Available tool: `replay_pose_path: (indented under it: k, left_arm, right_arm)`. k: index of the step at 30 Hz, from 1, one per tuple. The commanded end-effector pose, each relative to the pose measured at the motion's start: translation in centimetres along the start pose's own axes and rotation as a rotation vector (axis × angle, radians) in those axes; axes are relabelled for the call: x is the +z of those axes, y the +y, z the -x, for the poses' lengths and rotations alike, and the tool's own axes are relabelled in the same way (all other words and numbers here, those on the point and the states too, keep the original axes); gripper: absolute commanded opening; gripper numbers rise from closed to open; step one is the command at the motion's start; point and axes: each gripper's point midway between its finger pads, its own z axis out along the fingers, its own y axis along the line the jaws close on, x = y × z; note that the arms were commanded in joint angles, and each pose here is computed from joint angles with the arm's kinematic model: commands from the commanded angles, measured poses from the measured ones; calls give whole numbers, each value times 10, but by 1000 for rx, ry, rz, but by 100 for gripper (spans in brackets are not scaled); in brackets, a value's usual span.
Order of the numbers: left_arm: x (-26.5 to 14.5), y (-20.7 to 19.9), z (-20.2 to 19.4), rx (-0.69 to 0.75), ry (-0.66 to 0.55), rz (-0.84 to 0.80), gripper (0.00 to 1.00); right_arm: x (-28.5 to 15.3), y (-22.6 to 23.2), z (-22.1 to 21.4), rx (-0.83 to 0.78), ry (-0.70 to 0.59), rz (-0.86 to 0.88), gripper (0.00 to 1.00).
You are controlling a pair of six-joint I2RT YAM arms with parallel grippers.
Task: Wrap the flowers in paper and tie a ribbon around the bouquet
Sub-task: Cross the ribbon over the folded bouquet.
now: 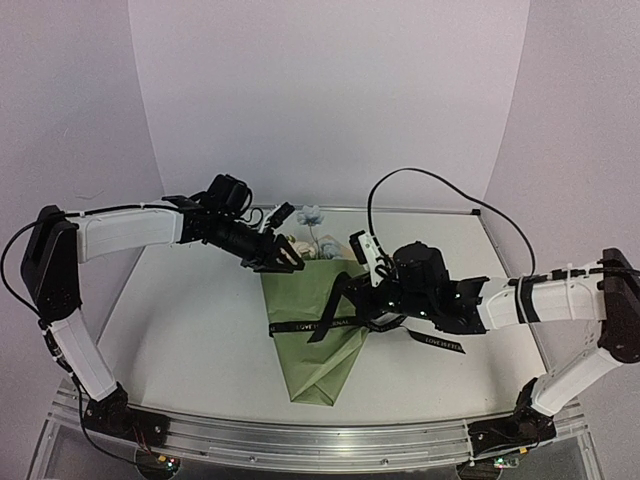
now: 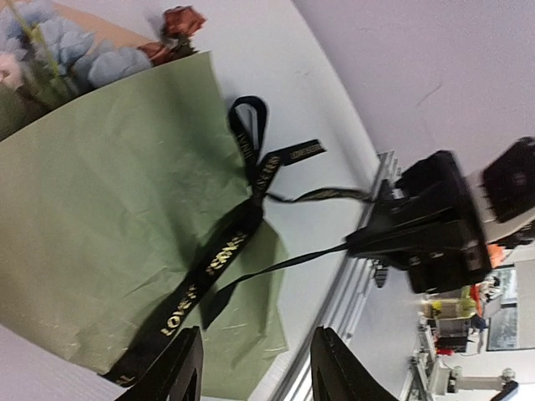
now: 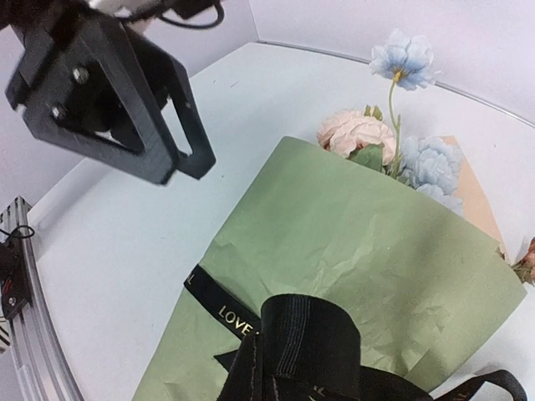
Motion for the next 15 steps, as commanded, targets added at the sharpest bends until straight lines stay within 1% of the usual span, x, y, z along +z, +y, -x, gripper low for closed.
replay_pose_path:
  k: [1, 4, 9, 12, 15]
  left_arm:
    - [13, 34, -28, 67, 113, 185, 46]
    - [29, 44, -43, 72, 182, 226, 48]
    - [46, 55, -60, 107, 263, 281, 50]
    - [52, 59, -64, 143, 293, 319, 52]
    - [58, 60, -64, 177, 303, 345, 53]
  right_arm:
    - [-18, 5, 25, -7, -82, 10, 0]
    - [-20, 6, 18, 14, -69, 17, 0]
    - [-24, 1, -1, 30, -40, -3, 0]
    - [-26, -2, -4, 38, -39, -14, 0]
    - [-29, 1, 1, 37, -53, -6, 0]
